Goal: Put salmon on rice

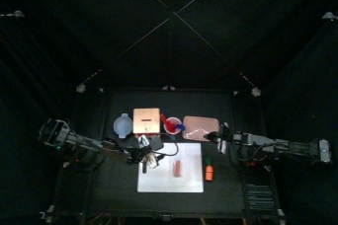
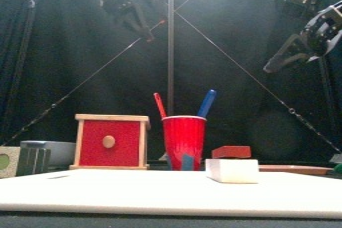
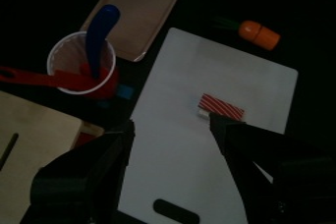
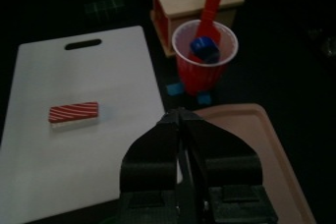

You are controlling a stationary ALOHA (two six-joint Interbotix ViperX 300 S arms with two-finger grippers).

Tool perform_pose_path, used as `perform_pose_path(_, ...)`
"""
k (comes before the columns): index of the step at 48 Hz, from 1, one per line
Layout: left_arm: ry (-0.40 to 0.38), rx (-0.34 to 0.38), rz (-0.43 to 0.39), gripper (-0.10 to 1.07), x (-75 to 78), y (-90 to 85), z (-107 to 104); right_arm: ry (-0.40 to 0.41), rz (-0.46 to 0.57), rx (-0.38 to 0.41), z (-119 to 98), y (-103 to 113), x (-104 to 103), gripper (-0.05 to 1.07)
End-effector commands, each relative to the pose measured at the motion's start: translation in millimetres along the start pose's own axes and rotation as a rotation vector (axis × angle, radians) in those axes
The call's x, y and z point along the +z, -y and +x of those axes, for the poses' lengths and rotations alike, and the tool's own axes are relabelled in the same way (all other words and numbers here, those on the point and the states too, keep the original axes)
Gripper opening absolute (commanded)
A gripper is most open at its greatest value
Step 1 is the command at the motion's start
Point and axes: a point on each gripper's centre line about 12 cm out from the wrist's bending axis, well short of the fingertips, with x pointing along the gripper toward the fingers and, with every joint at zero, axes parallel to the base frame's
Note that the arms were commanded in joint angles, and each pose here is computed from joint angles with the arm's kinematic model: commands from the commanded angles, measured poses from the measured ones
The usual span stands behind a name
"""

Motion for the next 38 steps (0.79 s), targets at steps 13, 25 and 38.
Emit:
perform_pose_path(13, 0.191, -0.218, 0.11, 0.95, -38.5, -17.4, -41.1, 0.142, -0.053, 0.083, -1.7, -18.5, 22.6, 0.02)
perform_pose_path(25, 0.281, -0.319, 0.185, 0.95, -78.4, -38.1, -60.6, 0.177, -0.05, 0.086, -0.5, -19.0, 22.6, 0.02)
perform_pose_path(38, 0.319, -0.433, 0.236, 0.95, -100.8, -35.9, -59.2, 0.175, -0.05, 0.084, 0.0, -18.7, 21.4, 0.02)
